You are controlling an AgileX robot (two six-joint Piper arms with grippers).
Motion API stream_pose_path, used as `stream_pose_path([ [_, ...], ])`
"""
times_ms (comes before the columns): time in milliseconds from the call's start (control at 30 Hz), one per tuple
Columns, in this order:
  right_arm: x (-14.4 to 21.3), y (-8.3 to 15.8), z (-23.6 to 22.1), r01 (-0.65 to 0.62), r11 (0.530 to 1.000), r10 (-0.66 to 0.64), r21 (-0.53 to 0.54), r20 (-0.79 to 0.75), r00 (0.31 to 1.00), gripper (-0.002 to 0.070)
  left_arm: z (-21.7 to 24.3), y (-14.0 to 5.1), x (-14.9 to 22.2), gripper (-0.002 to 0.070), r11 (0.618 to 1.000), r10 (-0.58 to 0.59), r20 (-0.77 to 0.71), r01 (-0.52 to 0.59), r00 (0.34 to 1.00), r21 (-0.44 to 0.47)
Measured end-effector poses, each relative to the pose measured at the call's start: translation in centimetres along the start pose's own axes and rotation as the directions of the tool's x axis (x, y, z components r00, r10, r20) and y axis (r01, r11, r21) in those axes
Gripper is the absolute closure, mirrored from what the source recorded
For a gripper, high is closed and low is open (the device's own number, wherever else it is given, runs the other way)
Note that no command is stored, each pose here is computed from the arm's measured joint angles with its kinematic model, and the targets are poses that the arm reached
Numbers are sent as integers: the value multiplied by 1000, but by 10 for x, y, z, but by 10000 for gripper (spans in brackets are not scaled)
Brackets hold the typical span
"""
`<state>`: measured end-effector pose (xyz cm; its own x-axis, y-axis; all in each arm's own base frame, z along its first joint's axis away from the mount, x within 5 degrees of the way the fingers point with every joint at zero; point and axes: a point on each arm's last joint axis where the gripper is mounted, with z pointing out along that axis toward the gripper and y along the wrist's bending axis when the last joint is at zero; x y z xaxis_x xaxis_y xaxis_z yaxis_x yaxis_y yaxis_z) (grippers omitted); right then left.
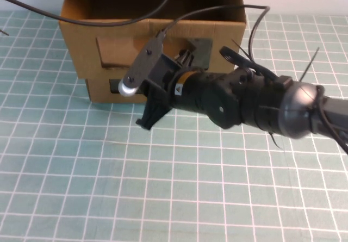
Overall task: Close the shoe box
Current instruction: Close the shoe box with your right arm
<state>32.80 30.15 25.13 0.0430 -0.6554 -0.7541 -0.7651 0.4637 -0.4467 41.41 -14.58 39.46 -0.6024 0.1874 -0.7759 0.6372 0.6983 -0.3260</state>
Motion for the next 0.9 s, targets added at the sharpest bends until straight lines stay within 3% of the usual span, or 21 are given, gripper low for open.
stream_pose_path([
  [433, -6, -34, 32, -58, 996, 55, 72, 36, 998, 690, 0, -2, 3, 680, 1000, 2, -35, -1, 999, 18],
  [900, -6, -42, 43, -54, 996, 53, 73, 22, 998, 690, 2, -2, 4, 680, 1000, 1, -45, 0, 999, 23],
])
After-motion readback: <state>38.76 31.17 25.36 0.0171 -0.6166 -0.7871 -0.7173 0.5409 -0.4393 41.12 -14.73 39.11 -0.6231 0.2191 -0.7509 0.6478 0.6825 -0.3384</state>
